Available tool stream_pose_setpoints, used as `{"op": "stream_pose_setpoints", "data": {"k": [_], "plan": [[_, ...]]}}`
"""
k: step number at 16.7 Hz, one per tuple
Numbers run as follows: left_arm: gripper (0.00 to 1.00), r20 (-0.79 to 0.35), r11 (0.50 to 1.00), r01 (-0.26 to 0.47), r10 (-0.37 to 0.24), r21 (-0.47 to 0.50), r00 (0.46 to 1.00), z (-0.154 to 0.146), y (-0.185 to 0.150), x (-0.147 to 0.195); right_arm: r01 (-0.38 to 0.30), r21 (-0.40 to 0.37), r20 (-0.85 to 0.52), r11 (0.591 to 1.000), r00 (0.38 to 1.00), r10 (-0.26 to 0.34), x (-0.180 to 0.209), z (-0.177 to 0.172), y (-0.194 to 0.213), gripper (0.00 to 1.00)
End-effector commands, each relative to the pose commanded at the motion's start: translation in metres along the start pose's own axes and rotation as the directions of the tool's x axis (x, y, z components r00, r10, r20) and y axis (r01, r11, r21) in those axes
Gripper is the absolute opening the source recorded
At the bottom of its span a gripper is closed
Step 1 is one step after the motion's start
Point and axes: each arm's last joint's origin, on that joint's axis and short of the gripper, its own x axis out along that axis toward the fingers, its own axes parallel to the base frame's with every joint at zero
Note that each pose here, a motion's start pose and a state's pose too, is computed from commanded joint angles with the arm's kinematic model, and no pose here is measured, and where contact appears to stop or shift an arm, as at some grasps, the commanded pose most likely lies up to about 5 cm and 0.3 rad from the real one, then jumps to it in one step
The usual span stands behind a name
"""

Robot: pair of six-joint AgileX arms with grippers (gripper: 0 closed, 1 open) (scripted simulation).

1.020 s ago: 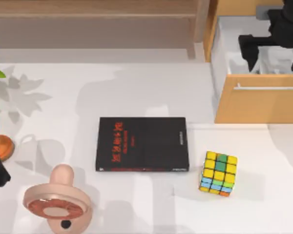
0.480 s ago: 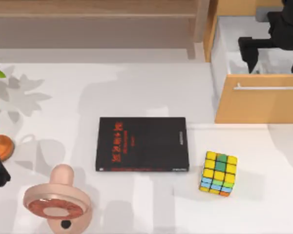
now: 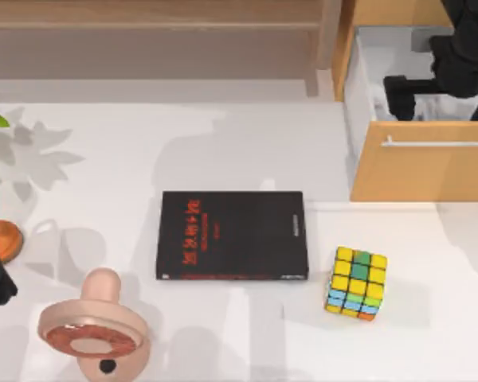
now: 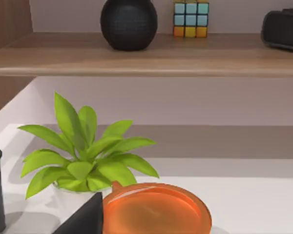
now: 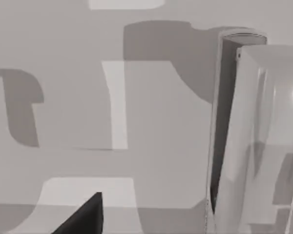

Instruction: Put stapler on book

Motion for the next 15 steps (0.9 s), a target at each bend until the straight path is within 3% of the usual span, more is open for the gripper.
{"op": "stream_pose_setpoints", "data": {"k": [8,15], "plan": [[1.0,0.0,1.0,0.0,0.0,0.0,1.0,0.0,0.0,0.0,-0.002,0.002,0.004,1.0,1.0,0.002,0.019,0.005,-0.001,1.0],[1.0,0.0,1.0,0.0,0.0,0.0,1.0,0.0,0.0,0.0,-0.002,0.002,0.004,1.0,1.0,0.002,0.019,0.005,-0.001,0.47]]}}
